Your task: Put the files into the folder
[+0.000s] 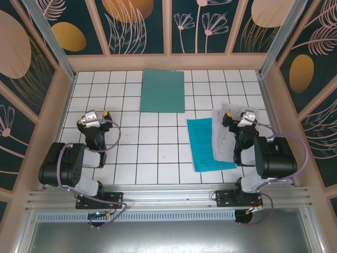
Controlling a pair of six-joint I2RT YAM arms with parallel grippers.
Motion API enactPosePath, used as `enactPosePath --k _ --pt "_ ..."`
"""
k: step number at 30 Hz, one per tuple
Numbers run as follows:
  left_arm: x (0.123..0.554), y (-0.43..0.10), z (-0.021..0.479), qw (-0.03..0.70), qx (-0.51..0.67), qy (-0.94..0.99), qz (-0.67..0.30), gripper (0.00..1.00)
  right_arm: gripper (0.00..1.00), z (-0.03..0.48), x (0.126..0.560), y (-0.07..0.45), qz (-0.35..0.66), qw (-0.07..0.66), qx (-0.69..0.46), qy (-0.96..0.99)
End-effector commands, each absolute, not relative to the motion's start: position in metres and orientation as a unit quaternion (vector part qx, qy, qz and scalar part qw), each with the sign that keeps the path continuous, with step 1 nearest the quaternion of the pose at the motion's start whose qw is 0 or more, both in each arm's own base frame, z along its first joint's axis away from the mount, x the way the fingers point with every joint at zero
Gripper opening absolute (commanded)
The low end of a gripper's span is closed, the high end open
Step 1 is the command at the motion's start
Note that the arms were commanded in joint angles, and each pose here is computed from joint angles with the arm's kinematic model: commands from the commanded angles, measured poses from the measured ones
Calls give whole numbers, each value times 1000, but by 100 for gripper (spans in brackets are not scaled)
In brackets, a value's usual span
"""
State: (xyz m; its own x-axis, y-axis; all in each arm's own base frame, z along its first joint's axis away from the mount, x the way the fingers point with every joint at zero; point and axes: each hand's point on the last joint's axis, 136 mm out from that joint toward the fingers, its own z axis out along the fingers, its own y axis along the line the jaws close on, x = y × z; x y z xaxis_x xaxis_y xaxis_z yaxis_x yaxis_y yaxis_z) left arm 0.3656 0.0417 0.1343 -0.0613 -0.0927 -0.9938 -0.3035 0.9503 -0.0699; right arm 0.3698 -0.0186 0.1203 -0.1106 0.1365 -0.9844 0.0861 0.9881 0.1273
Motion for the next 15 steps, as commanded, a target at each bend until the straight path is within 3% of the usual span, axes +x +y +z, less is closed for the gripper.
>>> enactPosePath --k 1,15 --pt "366 43 139 678 -143 717 73 99 99 128 374 -17 22 672 66 737" --pt "366 43 139 678 -143 717 73 99 99 127 373 -17 22 672 66 737"
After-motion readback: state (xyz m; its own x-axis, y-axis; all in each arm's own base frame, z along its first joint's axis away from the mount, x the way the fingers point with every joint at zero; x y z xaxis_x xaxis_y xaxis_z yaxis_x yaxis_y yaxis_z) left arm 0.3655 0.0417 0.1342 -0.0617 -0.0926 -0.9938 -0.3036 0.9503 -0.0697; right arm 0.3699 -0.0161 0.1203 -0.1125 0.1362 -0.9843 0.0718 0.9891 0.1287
